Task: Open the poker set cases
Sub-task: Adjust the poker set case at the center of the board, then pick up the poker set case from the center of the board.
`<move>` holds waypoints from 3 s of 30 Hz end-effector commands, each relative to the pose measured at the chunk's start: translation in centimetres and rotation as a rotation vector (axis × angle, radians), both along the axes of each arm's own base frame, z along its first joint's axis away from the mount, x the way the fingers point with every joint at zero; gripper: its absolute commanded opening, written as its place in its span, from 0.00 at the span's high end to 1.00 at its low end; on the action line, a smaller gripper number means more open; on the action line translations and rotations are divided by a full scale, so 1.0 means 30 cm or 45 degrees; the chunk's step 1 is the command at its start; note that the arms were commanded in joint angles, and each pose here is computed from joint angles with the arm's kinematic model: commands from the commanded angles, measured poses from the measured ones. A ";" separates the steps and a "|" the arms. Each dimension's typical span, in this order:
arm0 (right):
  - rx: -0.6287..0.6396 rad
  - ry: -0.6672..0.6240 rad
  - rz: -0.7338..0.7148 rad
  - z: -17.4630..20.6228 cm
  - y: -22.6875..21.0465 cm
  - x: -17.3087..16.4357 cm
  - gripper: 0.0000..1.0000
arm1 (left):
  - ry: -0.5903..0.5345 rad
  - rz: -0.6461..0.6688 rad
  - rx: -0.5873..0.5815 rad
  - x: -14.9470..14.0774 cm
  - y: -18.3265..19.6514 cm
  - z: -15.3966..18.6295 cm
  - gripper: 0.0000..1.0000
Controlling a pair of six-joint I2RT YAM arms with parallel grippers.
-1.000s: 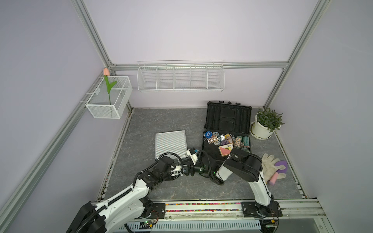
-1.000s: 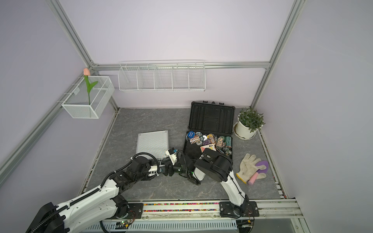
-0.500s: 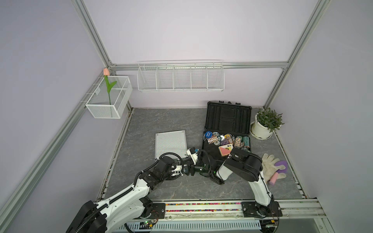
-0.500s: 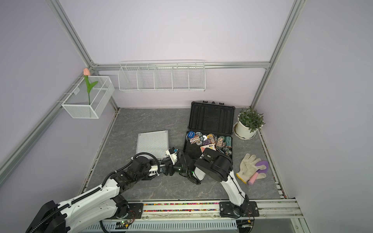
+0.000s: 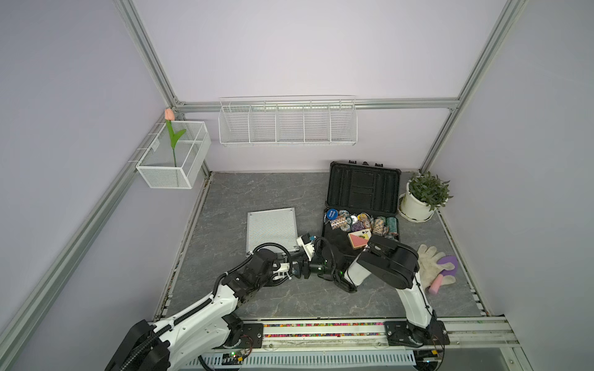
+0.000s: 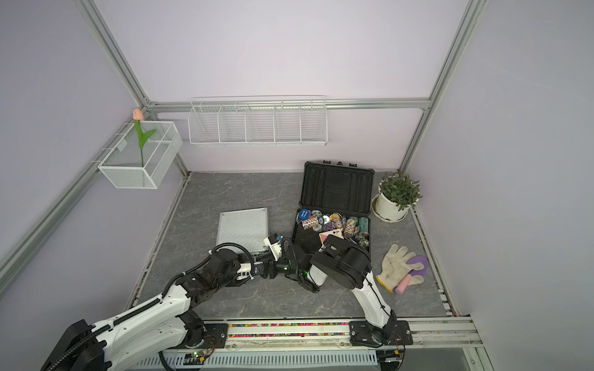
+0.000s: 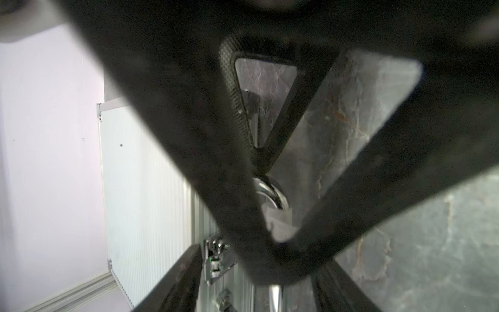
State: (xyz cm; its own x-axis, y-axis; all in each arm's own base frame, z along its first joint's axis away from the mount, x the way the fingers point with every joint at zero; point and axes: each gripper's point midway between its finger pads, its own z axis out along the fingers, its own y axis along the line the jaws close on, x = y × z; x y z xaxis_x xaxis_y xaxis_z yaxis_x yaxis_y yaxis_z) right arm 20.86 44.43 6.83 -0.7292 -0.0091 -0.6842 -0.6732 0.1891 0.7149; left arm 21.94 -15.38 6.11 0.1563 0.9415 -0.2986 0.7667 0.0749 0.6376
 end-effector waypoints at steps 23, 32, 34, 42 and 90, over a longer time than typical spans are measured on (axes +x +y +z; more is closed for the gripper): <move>0.313 -0.060 0.120 0.331 0.047 -0.037 0.38 | 0.066 -0.031 0.077 -0.034 0.019 -0.071 0.41; 0.214 -0.039 -0.090 0.223 -0.023 0.029 0.35 | -0.269 0.314 -0.440 0.063 0.034 0.370 0.42; 0.195 -0.049 -0.102 0.206 -0.033 0.029 0.35 | -0.363 0.364 -0.604 0.054 0.058 0.477 0.43; 0.134 -0.054 -0.149 0.134 -0.032 0.028 0.33 | -0.517 0.801 -1.173 0.050 0.232 0.736 0.36; 0.018 -0.069 -0.205 0.021 0.101 0.042 0.36 | 1.017 2.259 -1.461 0.350 0.301 -0.057 0.24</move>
